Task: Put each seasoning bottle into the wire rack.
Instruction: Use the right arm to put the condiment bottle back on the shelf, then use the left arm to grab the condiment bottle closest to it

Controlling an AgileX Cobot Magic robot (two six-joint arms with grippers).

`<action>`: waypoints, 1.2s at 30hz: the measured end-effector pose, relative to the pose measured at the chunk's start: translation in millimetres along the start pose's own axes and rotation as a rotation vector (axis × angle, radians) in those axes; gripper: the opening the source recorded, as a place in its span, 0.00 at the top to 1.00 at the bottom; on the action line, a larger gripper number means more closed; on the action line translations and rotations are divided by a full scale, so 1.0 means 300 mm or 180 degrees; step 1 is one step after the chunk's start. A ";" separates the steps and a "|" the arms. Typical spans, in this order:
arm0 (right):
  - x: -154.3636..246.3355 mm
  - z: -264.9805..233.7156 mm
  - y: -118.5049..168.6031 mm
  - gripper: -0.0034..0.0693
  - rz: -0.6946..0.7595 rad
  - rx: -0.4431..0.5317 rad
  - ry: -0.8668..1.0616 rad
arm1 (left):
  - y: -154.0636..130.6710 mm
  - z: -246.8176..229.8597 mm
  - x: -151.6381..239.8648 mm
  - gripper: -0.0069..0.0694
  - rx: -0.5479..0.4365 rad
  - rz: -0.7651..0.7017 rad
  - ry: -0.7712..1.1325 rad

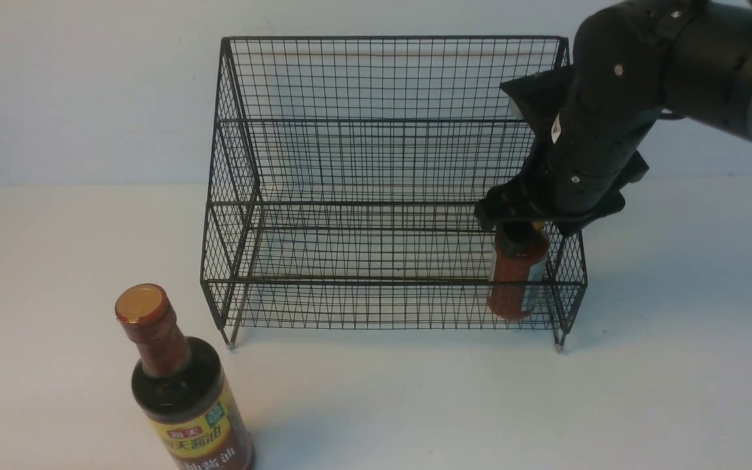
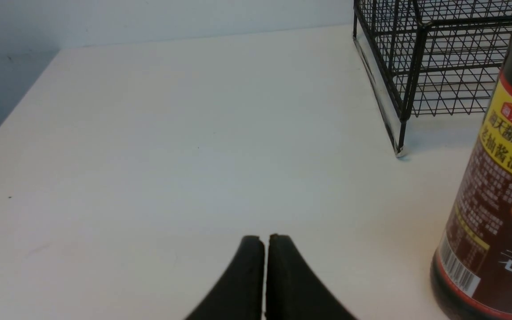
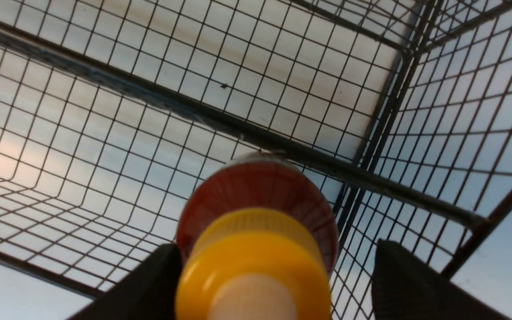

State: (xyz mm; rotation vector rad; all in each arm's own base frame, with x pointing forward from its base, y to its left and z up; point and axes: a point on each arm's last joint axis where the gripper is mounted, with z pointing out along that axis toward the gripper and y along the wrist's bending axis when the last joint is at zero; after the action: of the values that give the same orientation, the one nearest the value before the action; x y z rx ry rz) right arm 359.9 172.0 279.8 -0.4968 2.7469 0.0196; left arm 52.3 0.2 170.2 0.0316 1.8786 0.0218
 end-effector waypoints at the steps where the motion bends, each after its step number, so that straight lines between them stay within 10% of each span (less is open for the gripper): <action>1: 0.000 -0.001 0.000 0.23 0.0000 0.0000 0.0002 | 0.000 0.000 0.000 0.92 0.0000 0.0000 0.0000; 18: 0.045 -0.363 -0.015 0.22 0.0040 -0.0268 -0.0628 | 0.000 0.000 0.000 0.92 0.0000 0.0000 0.0003; 26: 0.355 -0.676 -0.058 0.24 0.0034 -0.0439 -0.1234 | 0.000 0.000 0.000 0.92 0.0000 0.0000 0.0003; 36: 0.916 -0.648 -0.099 0.76 0.0076 -0.0672 -0.2830 | 0.000 0.000 0.000 0.92 0.0000 0.0000 0.0003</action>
State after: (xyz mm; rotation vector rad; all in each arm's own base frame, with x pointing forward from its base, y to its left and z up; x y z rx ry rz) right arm 63.6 36.9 370.5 -0.3801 1.8810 0.4306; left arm 52.3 0.2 170.1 0.0316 1.8794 0.0218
